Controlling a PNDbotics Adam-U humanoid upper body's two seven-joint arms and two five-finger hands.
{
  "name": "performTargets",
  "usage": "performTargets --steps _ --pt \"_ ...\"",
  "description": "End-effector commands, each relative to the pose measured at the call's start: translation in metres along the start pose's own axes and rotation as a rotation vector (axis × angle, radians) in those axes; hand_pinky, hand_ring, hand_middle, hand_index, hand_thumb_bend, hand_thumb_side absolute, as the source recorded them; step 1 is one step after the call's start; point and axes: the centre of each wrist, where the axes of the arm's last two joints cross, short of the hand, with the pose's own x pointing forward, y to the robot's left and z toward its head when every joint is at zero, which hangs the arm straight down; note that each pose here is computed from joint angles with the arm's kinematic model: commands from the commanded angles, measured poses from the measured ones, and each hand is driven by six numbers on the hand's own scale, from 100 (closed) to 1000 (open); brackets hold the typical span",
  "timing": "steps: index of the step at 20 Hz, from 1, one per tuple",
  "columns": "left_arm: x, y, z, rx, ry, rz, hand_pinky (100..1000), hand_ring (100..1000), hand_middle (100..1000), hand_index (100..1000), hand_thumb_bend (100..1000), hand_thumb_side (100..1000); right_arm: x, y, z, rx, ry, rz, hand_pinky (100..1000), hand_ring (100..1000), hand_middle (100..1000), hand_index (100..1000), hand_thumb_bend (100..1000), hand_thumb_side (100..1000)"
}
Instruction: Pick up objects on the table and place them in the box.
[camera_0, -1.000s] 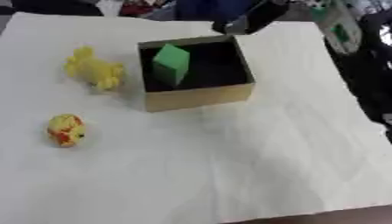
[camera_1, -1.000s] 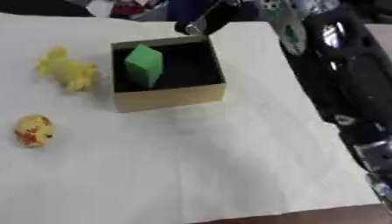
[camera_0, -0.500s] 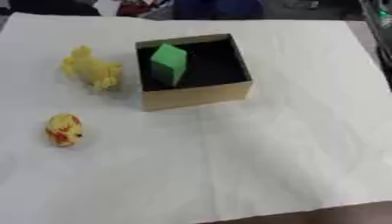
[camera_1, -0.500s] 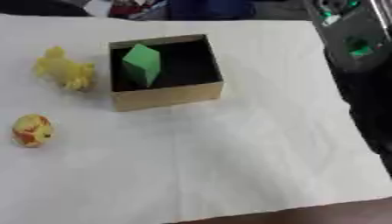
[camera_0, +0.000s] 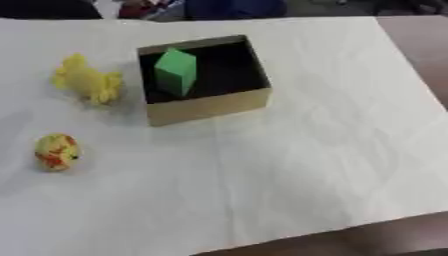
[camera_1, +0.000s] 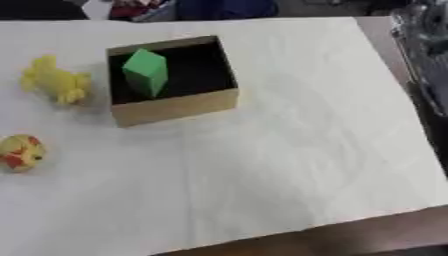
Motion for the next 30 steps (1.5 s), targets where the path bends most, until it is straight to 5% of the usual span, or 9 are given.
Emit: performTargets --steps 1,7,13,22,30 --pt "0.004 0.009 -0.010 -0.028 -0.037 -0.061 327 618 659 837 470 991 0.012 -0.014 -0.002 -0.020 -0.032 0.005 872 815 711 896 100 996" --pt "0.003 0.004 -0.001 -0.124 -0.038 -0.122 381 675 697 849 515 999 0.019 -0.012 0.004 -0.034 -0.041 -0.033 878 812 705 894 100 979" --pt "0.010 -0.012 0.019 -0.336 -0.111 -0.206 527 762 769 903 744 790 0.026 -0.013 0.006 -0.046 -0.050 -0.060 879 812 706 894 100 978" --pt "0.027 -0.033 0.039 -0.608 -0.117 -0.178 637 786 780 920 736 674 0.029 -0.011 0.004 -0.038 -0.052 -0.072 882 810 704 894 100 989" --pt "0.034 -0.040 0.044 -0.773 -0.077 -0.136 672 798 775 934 578 593 0.030 -0.009 0.004 -0.031 -0.051 -0.084 884 806 699 894 100 998"
